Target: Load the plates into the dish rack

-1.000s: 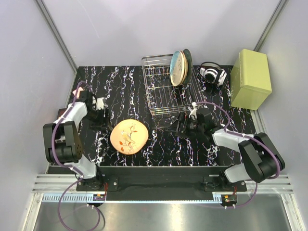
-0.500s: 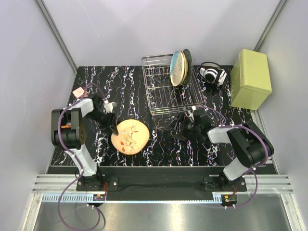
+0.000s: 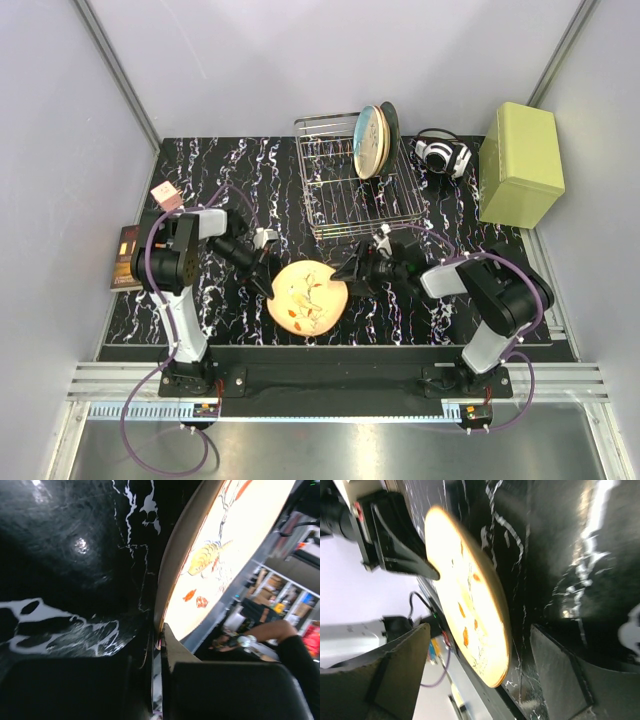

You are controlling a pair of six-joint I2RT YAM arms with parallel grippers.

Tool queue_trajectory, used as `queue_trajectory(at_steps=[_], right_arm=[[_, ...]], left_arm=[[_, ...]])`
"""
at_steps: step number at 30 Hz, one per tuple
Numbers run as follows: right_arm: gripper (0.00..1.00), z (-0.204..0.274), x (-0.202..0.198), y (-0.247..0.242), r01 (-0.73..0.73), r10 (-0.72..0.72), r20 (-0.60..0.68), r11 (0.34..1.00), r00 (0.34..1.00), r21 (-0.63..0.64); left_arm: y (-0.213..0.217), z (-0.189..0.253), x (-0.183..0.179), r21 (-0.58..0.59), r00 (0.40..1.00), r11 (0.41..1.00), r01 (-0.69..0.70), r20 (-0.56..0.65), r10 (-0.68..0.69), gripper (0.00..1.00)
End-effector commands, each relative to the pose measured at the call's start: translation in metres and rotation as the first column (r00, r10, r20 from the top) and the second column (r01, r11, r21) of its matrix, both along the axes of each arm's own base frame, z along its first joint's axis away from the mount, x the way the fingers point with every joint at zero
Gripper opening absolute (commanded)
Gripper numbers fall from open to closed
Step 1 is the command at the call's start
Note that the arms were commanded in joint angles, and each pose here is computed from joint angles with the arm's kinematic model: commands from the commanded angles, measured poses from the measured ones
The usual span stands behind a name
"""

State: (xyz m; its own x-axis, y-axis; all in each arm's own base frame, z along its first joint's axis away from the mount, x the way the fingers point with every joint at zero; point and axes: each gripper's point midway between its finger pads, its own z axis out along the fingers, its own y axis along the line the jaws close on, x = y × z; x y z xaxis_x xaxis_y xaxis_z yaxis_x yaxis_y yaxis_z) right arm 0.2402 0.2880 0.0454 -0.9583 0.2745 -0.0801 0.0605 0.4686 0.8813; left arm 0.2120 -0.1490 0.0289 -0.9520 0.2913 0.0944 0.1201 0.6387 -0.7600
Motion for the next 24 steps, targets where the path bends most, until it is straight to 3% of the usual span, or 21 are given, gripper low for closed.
queue_trajectory(at_steps=[1, 11, 15, 21, 22, 24], right_arm=[[0.86, -0.031, -0.030, 0.001, -0.095, 0.090, -0.053, 0.990, 0.995, -0.104], [0.66, -0.031, -0.030, 0.016, -0.137, 0.139, 0.015, 0.985, 0.990, -0.104], [0.52, -0.015, -0.012, 0.021, -0.099, 0.110, 0.123, 0.991, 0.986, -0.087], [0.39, 0.014, 0.005, 0.041, -0.103, 0.108, 0.228, 0.994, 0.968, -0.036], [0.27, 0.017, 0.004, 0.042, -0.109, 0.113, 0.232, 0.994, 0.966, -0.029], [0.14, 0.022, 0.000, 0.041, -0.120, 0.124, 0.230, 0.992, 0.965, -0.031]], left_arm=[[-0.017, 0.011, 0.005, -0.110, 0.993, 0.990, -0.093, -0.078, 0.085, 0.00], [-0.035, 0.012, 0.000, -0.155, 0.995, 0.986, -0.067, -0.077, 0.055, 0.00], [-0.040, 0.014, -0.005, -0.169, 0.996, 0.984, -0.055, -0.082, 0.041, 0.00], [-0.049, 0.018, -0.014, -0.177, 0.997, 0.984, -0.013, -0.073, 0.000, 0.00], [-0.049, 0.019, -0.014, -0.176, 0.998, 0.984, -0.008, -0.064, -0.003, 0.00], [-0.048, 0.019, -0.017, -0.163, 0.998, 0.987, -0.005, -0.064, -0.005, 0.00]])
